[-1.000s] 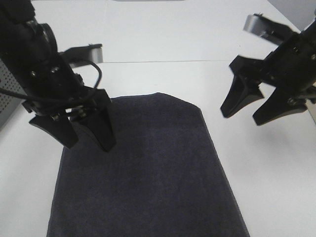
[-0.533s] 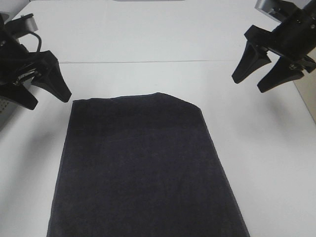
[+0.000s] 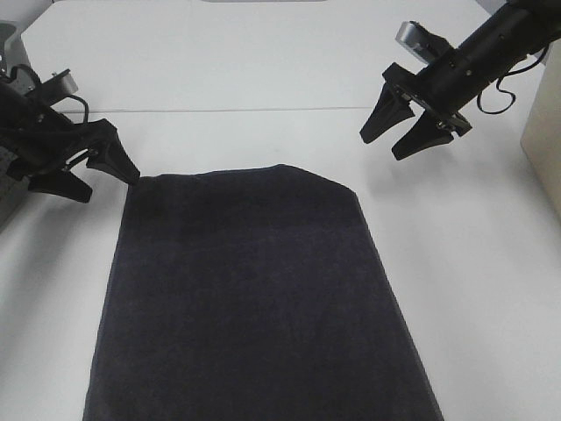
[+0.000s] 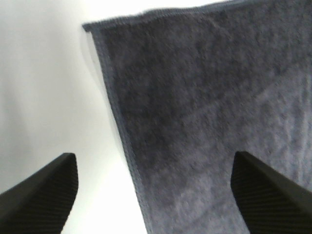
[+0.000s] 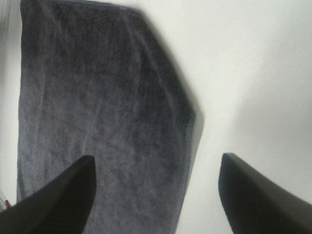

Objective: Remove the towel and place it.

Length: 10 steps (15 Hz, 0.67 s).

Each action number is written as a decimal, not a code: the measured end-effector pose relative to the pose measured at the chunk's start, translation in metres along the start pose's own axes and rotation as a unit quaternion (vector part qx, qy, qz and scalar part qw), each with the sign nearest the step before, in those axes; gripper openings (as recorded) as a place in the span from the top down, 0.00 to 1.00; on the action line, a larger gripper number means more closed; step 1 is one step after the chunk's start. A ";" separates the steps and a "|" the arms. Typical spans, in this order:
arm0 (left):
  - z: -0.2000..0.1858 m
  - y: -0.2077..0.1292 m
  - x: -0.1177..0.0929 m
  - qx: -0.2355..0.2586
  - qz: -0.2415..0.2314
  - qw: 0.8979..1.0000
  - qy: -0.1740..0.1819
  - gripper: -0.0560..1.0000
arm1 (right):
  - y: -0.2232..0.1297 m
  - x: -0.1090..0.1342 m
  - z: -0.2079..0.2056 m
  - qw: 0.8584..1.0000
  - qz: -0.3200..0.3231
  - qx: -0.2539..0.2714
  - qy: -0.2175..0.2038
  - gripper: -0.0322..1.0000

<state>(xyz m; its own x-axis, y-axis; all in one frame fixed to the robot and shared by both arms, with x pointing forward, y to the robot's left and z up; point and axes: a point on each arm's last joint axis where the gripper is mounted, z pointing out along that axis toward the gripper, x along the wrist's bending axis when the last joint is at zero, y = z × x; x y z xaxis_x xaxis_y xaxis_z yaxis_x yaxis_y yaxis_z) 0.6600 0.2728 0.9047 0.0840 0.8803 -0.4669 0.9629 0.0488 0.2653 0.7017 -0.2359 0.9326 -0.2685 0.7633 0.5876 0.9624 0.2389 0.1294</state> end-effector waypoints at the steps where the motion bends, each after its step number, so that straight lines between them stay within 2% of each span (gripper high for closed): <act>1: 0.009 0.007 0.005 -0.001 0.000 1.000 0.000 0.19 | 0.007 -0.008 0.008 1.000 -0.001 -0.002 0.000 0.30; 5: 0.034 0.027 0.016 -0.008 -0.006 1.000 -0.010 0.19 | 0.016 -0.027 0.035 1.000 0.004 -0.001 0.029 0.30; 8: 0.037 0.030 0.017 -0.010 -0.013 1.000 -0.021 0.19 | 0.012 -0.042 0.058 0.999 0.013 0.015 0.046 0.30; 10: 0.037 0.030 0.017 -0.010 -0.014 1.000 -0.021 0.19 | 0.012 -0.043 0.061 0.998 0.016 0.016 0.051 0.30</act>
<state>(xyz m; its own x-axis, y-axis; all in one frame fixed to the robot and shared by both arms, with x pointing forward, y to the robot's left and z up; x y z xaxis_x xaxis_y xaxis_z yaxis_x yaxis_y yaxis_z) 0.6997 0.2714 0.8734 0.0691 0.8578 -0.5094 0.9597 0.0823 0.2688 0.7220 -0.2294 0.8603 -0.2306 0.7060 0.6697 0.9680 0.2364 0.0841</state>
